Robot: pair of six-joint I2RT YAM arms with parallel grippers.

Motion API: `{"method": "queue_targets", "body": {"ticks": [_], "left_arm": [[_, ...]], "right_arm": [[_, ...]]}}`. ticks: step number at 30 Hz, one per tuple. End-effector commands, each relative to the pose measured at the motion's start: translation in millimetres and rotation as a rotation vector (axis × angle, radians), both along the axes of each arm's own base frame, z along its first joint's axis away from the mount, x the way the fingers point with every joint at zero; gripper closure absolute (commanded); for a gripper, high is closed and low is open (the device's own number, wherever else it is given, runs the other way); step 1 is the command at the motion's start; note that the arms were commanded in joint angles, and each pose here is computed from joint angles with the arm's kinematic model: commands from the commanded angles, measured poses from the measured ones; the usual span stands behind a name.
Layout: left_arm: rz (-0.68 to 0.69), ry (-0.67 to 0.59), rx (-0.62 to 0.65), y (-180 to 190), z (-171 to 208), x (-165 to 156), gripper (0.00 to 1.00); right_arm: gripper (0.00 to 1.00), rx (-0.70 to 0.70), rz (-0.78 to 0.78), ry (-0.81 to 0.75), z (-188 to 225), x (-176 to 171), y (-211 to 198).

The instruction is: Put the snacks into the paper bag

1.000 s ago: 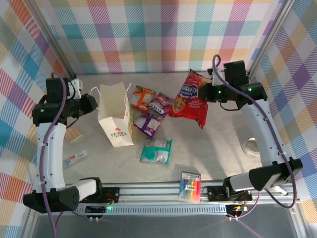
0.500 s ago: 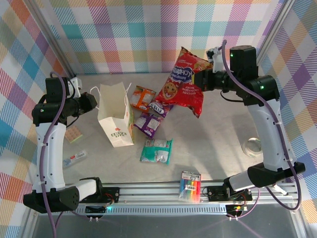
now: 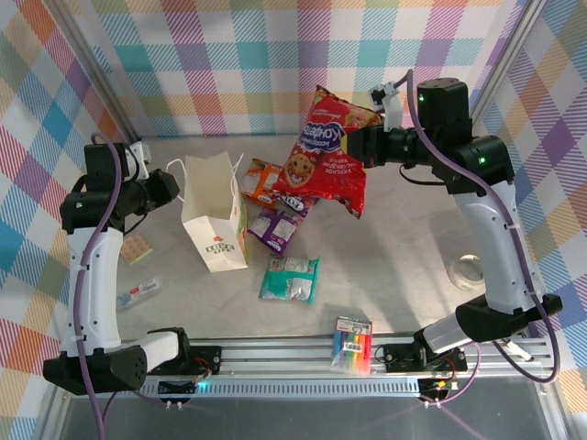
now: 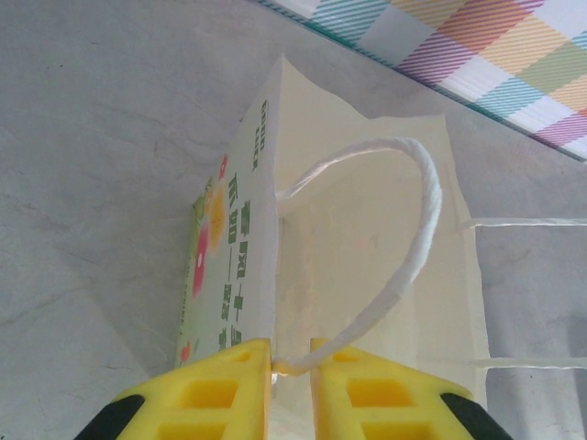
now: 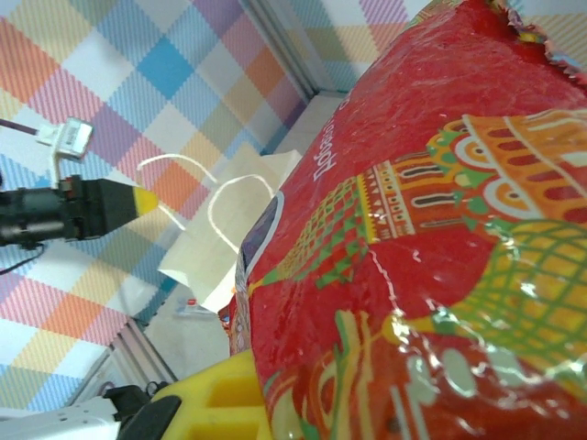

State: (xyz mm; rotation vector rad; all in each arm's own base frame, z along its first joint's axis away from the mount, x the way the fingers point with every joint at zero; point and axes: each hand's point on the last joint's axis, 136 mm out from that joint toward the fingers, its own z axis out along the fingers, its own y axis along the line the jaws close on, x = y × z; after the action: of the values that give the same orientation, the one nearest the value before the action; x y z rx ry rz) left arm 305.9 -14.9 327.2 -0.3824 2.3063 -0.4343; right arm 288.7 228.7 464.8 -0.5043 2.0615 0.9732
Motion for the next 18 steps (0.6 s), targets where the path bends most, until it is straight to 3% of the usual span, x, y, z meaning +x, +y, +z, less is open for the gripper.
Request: {"method": "queue_targets", "body": {"ticks": [1,18], "left_arm": [[0.027,-0.023,-0.01,4,3,0,0.81],[0.013,-0.031,-0.044,-1,0,2,0.81]], "right_arm": [[1.0,0.164,0.088,-0.242,78,-22,10],[1.0,0.273,0.243,-0.332,101,-44,53]]}}
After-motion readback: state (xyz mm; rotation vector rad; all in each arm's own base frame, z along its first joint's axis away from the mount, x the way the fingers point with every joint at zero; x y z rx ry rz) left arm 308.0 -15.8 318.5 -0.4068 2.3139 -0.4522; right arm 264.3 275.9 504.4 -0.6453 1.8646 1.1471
